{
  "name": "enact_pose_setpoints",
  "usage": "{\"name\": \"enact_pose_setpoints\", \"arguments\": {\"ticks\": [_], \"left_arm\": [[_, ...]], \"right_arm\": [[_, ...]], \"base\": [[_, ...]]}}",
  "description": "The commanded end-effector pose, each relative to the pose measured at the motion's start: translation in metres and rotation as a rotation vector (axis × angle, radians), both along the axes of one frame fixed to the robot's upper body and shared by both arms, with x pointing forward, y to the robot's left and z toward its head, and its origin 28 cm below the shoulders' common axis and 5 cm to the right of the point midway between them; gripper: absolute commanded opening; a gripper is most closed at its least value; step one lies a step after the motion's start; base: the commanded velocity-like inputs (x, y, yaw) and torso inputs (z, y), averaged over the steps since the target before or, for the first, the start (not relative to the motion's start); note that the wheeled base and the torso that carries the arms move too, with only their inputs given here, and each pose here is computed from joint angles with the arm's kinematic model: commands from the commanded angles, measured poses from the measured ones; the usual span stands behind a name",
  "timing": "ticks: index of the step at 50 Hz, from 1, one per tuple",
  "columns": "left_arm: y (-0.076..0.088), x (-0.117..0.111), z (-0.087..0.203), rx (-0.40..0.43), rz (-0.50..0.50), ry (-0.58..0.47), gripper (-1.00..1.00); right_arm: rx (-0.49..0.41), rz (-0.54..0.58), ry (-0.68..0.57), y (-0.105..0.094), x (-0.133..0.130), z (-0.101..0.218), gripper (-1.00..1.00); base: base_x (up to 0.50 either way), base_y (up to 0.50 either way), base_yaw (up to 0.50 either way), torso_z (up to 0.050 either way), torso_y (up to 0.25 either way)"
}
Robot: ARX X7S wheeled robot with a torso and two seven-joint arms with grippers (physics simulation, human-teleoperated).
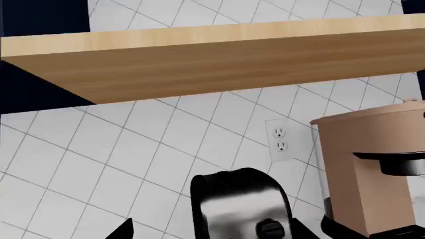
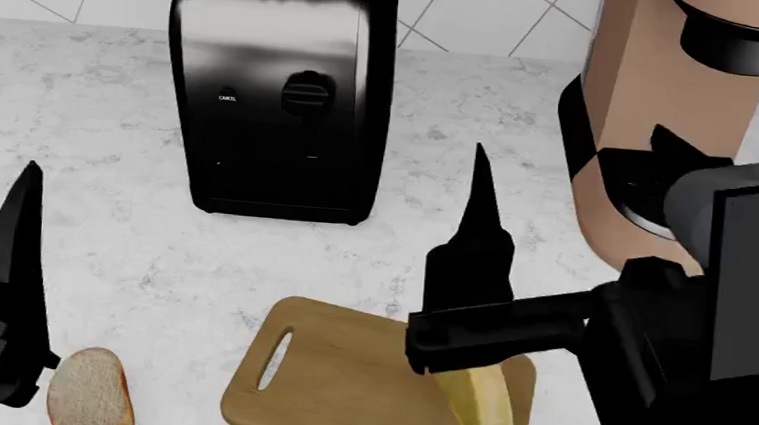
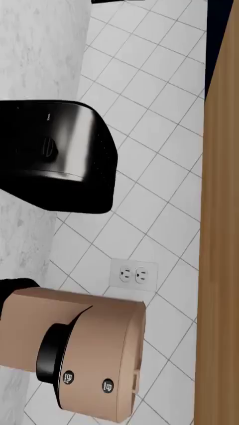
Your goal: Place the bread and cheese on the cutting board.
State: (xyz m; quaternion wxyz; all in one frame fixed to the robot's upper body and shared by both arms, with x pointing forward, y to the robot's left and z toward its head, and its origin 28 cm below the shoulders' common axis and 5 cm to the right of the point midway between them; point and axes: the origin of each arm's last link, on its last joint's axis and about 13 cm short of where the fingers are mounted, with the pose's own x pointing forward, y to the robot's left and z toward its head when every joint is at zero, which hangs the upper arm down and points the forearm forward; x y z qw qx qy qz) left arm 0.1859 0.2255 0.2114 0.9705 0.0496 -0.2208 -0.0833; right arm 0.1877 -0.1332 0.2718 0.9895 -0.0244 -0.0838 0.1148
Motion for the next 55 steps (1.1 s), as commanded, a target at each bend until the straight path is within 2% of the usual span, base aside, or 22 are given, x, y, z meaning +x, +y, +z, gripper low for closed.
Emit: {"name": "enact_pose_setpoints", "arguments": {"ticks": [1,9,19,22,28,36,55], "left_arm": [[-0.006,-0.009,0.001,0.078,-0.12,0.247,1.0],[-0.008,-0.019,0.002,0.05,-0.173,0.376,1.0],[-0.011,-0.02,-0.023,-0.002,-0.162,0.486,1.0],[-0.012,-0.02,-0.031,-0.013,-0.161,0.511,1.0],[-0.012,-0.021,-0.037,-0.034,-0.147,0.531,1.0],[-0.006,-0.015,-0.063,-0.057,-0.099,0.602,1.0],[-0.003,0.002,-0.086,-0.083,-0.039,0.649,1.0]], "right_arm": [[0.065,-0.104,-0.192,-0.003,-0.021,-0.016,1.0],[0.073,-0.139,-0.263,0.001,-0.035,-0.035,1.0],[0.067,-0.145,-0.274,0.002,-0.039,-0.039,1.0],[0.092,-0.145,-0.286,-0.001,-0.043,-0.038,1.0],[0.101,-0.12,-0.283,0.001,-0.041,-0.039,1.0],[0.091,-0.119,-0.28,0.001,-0.041,-0.039,1.0],[0.089,-0.123,-0.272,0.001,-0.039,-0.041,1.0]], "base": [[0.0,0.0,0.0,0.0,0.0],[0.0,0.0,0.0,0.0,0.0],[0.0,0.0,0.0,0.0,0.0],[0.0,0.0,0.0,0.0,0.0],[0.0,0.0,0.0,0.0,0.0],[0.0,0.0,0.0,0.0,0.0],[0.0,0.0,0.0,0.0,0.0]]}}
